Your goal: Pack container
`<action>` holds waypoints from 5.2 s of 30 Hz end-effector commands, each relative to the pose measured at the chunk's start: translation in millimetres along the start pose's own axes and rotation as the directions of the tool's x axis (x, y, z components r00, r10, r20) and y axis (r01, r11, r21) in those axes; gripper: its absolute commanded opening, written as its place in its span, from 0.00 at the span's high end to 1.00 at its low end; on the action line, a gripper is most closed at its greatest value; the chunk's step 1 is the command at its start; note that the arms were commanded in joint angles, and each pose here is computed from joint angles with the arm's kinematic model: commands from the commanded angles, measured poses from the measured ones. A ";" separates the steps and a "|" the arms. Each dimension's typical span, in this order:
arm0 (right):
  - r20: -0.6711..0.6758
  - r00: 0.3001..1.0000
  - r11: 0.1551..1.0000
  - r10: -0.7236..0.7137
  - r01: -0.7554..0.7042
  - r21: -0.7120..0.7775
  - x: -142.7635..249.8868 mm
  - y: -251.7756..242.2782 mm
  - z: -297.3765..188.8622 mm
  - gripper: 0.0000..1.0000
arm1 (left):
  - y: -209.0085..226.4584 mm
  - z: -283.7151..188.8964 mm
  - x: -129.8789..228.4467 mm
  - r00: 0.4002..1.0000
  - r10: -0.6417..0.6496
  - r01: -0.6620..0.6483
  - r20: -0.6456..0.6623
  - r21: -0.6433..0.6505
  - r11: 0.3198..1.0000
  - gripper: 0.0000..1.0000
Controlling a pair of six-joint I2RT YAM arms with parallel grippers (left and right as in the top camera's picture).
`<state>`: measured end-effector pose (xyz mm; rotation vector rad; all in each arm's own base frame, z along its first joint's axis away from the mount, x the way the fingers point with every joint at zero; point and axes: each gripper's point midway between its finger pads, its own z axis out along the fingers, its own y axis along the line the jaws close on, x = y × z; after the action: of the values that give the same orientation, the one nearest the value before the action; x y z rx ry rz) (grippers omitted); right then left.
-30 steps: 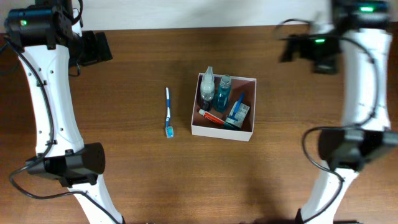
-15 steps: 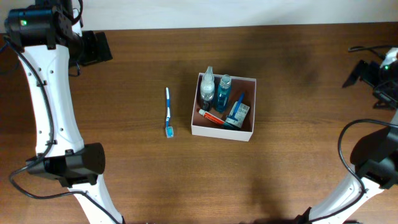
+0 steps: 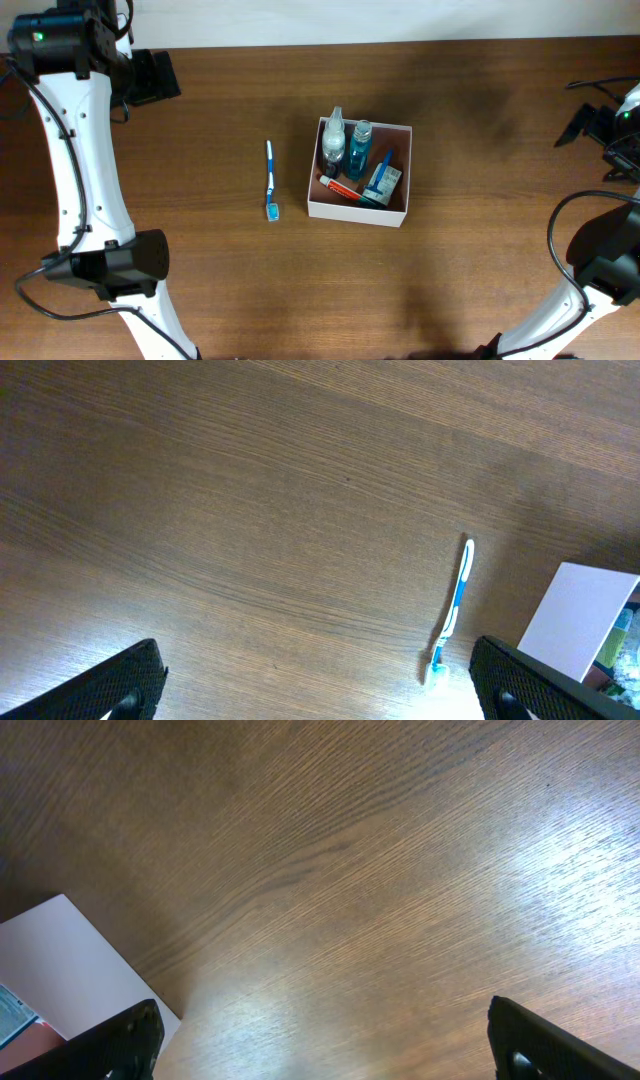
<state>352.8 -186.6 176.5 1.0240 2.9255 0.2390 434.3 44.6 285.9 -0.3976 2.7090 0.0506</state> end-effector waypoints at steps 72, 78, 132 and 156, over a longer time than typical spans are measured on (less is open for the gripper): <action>0.004 1.000 1.000 -0.007 0.007 0.008 -0.7 -2.5 0.1 0.01 | -115.1 125.0 88.2 0.909 0.327 -0.286 -0.259 0.185 0.940 0.01; 0.004 1.000 1.000 -0.008 0.008 0.008 -0.7 -2.5 0.1 0.01 | -113.9 127.8 92.2 0.905 0.327 -0.285 -0.273 0.184 0.941 0.01; 0.003 1.000 1.000 -0.008 0.008 0.008 -0.7 -2.5 0.1 0.01 | -145.2 164.9 138.3 0.860 0.405 -0.354 -0.310 0.207 0.912 0.00; 0.003 1.000 1.000 -0.008 0.008 0.008 -0.7 -2.5 0.1 0.01 | -140.6 193.0 169.5 0.866 0.349 -0.333 -0.357 0.108 0.937 0.01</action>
<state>352.8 -186.6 176.5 1.0239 2.9254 0.2395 405.6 -123.3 56.6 0.1424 3.0875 -0.0125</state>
